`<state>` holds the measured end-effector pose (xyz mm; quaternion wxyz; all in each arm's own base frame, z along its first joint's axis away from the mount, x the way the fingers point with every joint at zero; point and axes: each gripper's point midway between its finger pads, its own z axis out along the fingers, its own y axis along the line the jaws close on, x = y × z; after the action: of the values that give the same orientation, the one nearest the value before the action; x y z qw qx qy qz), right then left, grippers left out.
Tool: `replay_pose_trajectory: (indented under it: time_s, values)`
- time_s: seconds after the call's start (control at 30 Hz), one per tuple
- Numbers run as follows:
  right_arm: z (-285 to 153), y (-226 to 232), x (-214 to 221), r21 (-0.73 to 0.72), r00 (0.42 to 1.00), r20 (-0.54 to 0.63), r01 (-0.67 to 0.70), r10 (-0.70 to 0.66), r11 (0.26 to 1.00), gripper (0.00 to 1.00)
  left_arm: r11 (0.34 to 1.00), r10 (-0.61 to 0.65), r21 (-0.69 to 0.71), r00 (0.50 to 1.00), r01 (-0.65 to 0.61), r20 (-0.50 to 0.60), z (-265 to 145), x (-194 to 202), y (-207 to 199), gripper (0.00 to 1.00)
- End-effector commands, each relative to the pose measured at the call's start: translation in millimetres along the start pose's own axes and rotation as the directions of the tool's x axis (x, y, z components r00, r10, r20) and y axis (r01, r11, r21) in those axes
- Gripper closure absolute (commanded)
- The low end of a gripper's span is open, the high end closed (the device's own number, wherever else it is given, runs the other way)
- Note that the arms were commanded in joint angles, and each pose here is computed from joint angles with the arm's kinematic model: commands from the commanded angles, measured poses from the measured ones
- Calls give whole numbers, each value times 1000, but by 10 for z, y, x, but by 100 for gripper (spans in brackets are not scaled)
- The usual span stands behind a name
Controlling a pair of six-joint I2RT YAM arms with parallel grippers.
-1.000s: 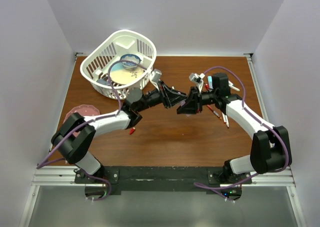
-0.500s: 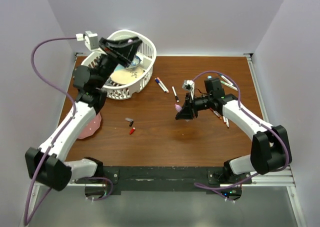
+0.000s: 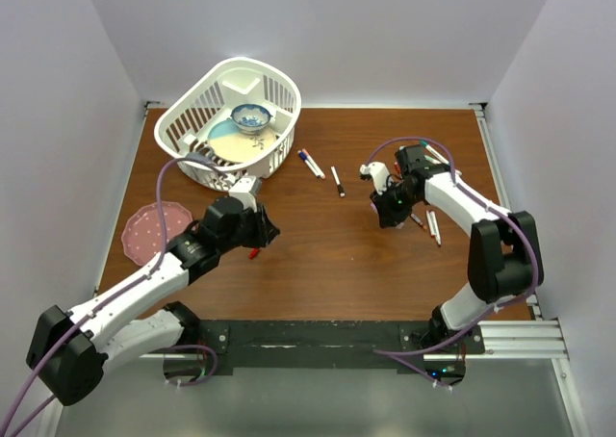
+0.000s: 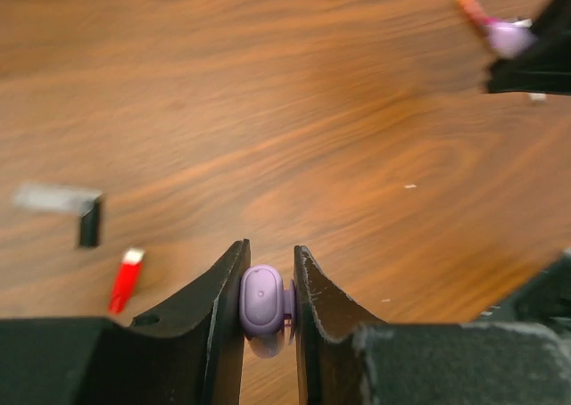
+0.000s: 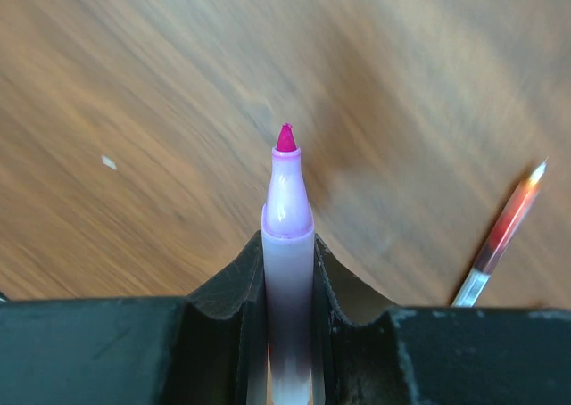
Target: Open the pen caps
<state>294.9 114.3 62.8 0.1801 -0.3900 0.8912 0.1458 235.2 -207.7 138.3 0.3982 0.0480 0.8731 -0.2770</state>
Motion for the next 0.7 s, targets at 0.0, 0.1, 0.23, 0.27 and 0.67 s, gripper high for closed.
replay_pose_trajectory:
  time_s: [0.0, 0.1, 0.23, 0.27, 0.67]
  values:
    - [-100, -232, 282, 75, 991, -134, -6, 16, 997, 94, 990, 42, -132, 999, -39, 16, 54, -22, 238, 100]
    - [-116, -310, 399, 72, 987, -149, -52, 62, 996, 94, 964, 86, -247, 995, -95, -50, 170, 114, 485, 100]
    - [-110, -328, 462, 59, 984, -154, -81, 90, 995, 94, 926, 135, -340, 984, -167, -116, 311, 233, 679, 98]
    - [-98, -325, 468, 56, 983, -157, -85, 92, 995, 94, 916, 147, -356, 980, -186, -134, 350, 257, 712, 98]
    - [15, -285, 594, 7, 970, -221, -103, 102, 995, 94, 874, 207, -413, 965, -255, -159, 538, 235, 818, 71]
